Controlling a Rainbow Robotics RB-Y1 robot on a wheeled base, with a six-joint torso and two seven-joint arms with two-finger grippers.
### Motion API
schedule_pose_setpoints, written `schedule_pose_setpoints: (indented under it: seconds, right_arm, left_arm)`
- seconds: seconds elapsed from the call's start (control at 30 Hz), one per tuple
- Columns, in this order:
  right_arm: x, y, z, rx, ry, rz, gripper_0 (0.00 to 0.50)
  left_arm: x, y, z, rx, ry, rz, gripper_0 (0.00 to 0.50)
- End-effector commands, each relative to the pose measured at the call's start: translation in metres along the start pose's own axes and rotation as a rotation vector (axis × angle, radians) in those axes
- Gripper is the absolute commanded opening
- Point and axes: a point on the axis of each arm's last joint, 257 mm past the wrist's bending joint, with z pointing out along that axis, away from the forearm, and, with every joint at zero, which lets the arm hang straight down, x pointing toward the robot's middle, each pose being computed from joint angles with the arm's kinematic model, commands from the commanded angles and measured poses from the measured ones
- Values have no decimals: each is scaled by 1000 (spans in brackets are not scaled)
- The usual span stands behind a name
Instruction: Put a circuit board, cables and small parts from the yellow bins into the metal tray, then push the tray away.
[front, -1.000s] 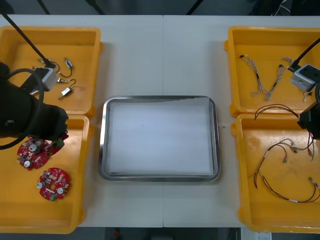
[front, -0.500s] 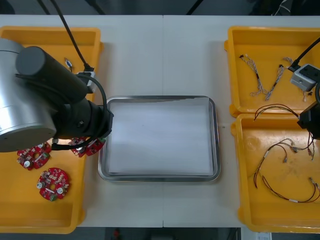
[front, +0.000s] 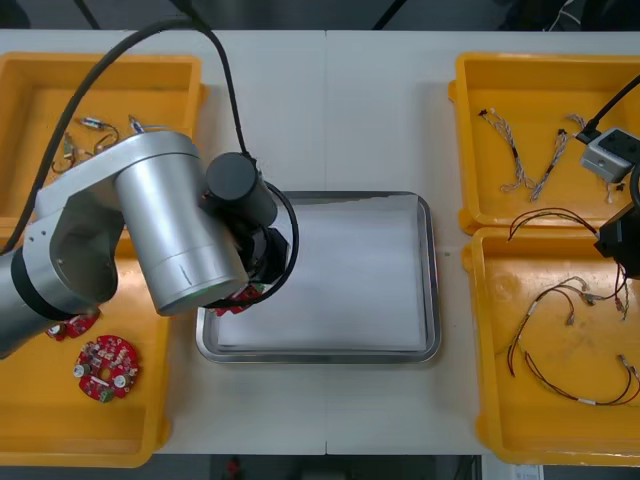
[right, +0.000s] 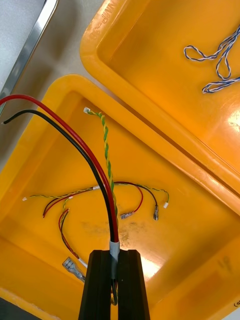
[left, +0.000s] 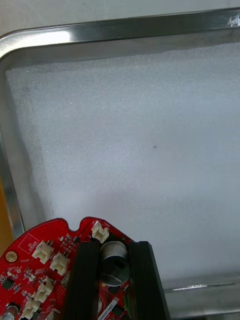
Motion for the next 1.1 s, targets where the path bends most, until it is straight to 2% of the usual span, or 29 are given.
schedule_pose_setpoints:
  seconds: [0.03,0.2,0.47,0.63,0.7,0.73,0.77,0.83,0.9,0.93,1.0,1.1]
  right_arm:
    - [-9,3,-3,2,-18,0,0]
    - [-9,3,-3,2,-18,0,0]
    - [-9,3,-3,2,-18,0,0]
    - [-9,3,-3,2,-18,0,0]
    - [-9,3,-3,2,-18,0,0]
    - [-9,3,-3,2,-18,0,0]
    - [-9,3,-3,2,-18,0,0]
    - [-9,3,-3,2,-18,0,0]
    - [-9,3,-3,2,-18,0,0]
    - [-9,3,-3,2,-18,0,0]
    - [-9,3,-3,2,-18,0,0]
    - [-9,3,-3,2,-18,0,0]
  left_arm:
    - [-5,-22,9,2,-30,-36,0]
    - [1,-29,25,-12,-28,-35,0]
    - [16,-40,36,3,-7,-42,0]
    - [18,-41,38,12,-7,-43,5]
    - [17,-41,38,13,-9,-43,55]
    - [17,-41,38,13,-9,-43,104]
    - [18,-41,38,12,-8,-43,178]
    - [17,-40,38,10,-11,-44,261]
    - [16,-40,38,11,-13,-45,312]
    - [15,-39,38,10,-15,-44,361]
    - [15,-37,38,8,-17,-45,420]
    - [14,-37,35,14,-24,-39,469]
